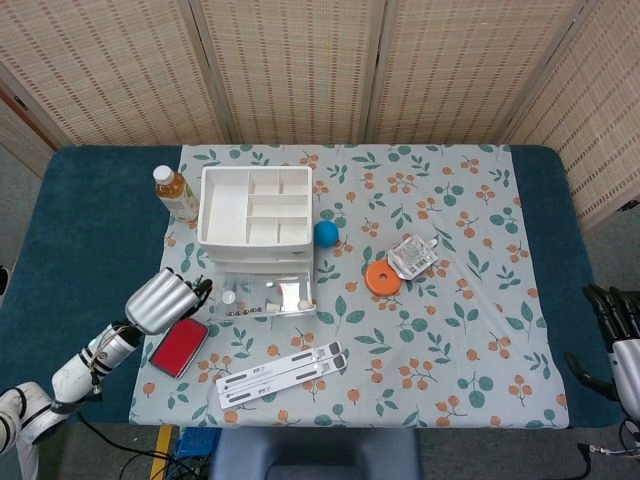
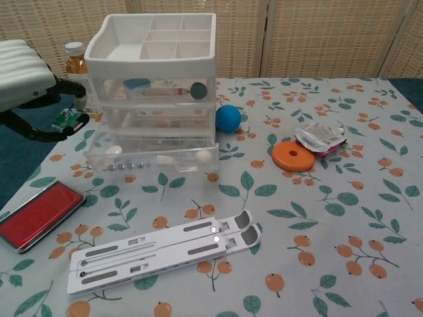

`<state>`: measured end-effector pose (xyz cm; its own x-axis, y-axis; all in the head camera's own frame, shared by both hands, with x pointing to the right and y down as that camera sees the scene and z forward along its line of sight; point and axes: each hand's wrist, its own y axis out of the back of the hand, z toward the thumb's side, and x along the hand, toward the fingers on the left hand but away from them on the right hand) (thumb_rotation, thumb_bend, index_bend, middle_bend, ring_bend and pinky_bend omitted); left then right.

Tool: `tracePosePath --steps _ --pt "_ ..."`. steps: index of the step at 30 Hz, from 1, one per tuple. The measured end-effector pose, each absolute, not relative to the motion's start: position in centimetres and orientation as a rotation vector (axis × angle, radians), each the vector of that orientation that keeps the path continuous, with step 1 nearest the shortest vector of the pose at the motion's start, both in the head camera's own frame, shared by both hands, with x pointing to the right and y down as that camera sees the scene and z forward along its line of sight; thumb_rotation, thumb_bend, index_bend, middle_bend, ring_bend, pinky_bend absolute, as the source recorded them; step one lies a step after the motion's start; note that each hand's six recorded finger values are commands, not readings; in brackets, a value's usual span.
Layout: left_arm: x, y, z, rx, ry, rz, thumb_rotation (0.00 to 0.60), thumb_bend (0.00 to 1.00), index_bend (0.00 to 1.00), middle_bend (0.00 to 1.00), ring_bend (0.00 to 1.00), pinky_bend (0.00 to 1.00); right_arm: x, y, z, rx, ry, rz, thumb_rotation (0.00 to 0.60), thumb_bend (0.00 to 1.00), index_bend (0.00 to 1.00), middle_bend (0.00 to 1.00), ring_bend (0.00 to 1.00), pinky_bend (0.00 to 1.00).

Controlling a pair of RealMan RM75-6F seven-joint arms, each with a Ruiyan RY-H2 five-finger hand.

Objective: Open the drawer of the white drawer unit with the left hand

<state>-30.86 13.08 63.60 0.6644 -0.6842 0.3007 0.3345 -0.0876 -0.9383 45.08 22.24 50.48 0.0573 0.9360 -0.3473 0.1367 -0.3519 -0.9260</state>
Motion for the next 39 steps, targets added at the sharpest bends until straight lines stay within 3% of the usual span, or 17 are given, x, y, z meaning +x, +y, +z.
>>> tracePosePath --steps 15,29,39 --pt "-38.1 13.6 66.6 -1.494 0.414 -1.179 0.600 0.21 0.51 0.92 1.00 1.00 44.9 22.4 50.3 -1.597 -1.105 1.369 0.600 0.32 0.01 0.06 0.00 0.05" --pt "-37.2 13.1 71.4 -1.561 0.375 -1.303 0.600 0.21 0.50 0.92 1.00 1.00 45.3 22.7 50.1 -1.583 -1.112 1.384 0.600 0.31 0.01 0.06 0.00 0.05" --pt "-36.9 12.8 71.9 -1.599 0.436 -1.353 0.600 0.21 0.16 0.89 1.00 1.00 45.4 22.7 50.2 -1.581 -1.114 1.394 0.600 0.31 0.01 0.06 0.00 0.05"
